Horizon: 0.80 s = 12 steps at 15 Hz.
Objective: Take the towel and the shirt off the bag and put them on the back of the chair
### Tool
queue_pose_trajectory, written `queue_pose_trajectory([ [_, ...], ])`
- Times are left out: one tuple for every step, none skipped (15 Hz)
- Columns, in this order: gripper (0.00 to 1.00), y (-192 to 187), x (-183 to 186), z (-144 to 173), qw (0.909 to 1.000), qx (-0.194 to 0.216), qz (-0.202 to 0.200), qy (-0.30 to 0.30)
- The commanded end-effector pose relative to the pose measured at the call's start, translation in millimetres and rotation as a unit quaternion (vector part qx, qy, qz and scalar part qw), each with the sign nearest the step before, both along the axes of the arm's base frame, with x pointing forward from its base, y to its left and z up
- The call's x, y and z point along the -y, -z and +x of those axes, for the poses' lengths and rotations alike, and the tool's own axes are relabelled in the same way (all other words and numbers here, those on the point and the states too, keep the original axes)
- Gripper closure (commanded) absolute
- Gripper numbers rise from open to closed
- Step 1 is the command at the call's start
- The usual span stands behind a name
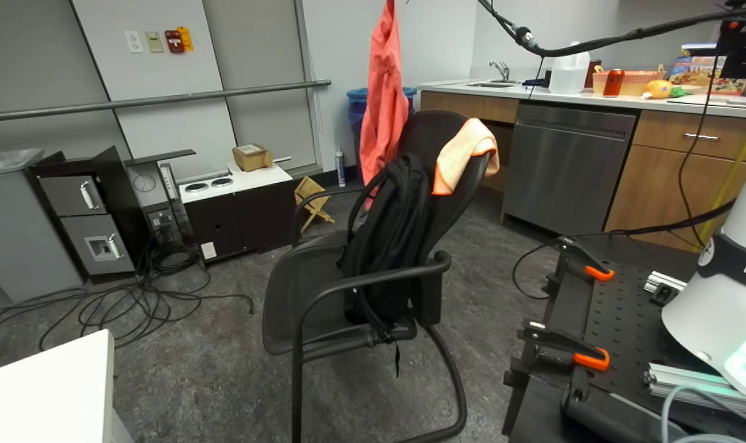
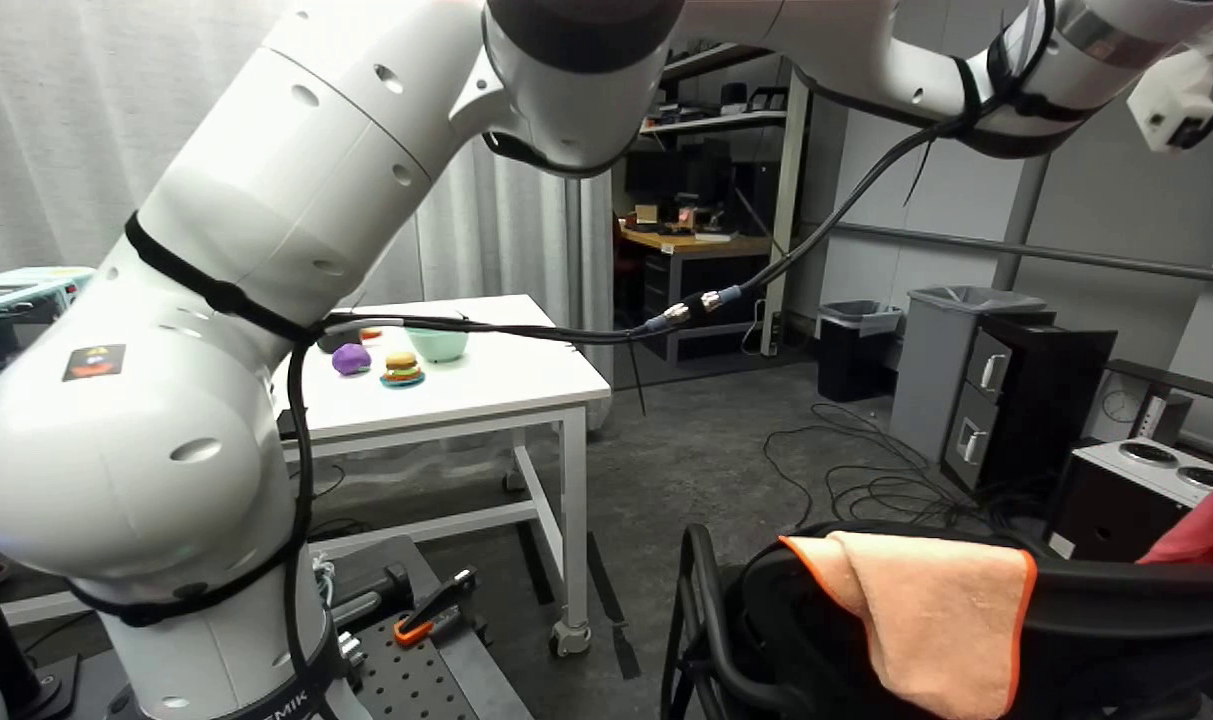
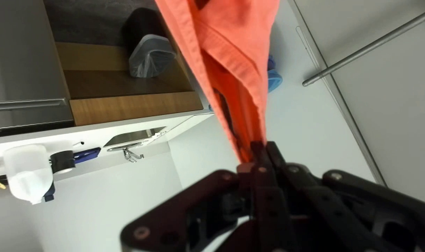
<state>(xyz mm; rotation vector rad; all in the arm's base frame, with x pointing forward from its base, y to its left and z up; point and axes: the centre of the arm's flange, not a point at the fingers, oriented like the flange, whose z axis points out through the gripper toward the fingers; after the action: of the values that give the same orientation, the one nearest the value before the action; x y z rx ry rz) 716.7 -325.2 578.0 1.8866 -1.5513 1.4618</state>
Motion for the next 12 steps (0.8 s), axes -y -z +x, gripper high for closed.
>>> queue_pose_trajectory([
  [0.99, -27, 1, 10, 0.9999, 0.005, -0.004, 0.015],
  [0.99, -30, -3, 9, 0.9999, 0.003, -0.002, 0.012],
  [0.99, -31, -7, 8, 1.0000, 0.002, -0.001, 0.007],
  [0.99, -31, -13, 6, 1.0000, 0.002, 0.002, 0.000],
  [0.99, -31, -19, 6, 1.0000, 0.003, 0.006, -0.007],
  [0.99, -30, -25, 6, 0.9999, 0.002, 0.008, -0.015],
  [0.99, -29, -31, 7, 0.9997, 0.001, 0.010, -0.022],
  [0.99, -28, -38, 10, 0.9995, -0.001, 0.013, -0.029],
  [0.99, -27, -45, 13, 0.9993, -0.003, 0.016, -0.035],
  [0.99, -24, -58, 13, 0.9989, -0.005, 0.019, -0.043],
  [0.99, -20, -73, 10, 0.9982, -0.008, 0.024, -0.054],
  [0.99, -19, -84, 13, 0.9975, -0.011, 0.029, -0.064],
])
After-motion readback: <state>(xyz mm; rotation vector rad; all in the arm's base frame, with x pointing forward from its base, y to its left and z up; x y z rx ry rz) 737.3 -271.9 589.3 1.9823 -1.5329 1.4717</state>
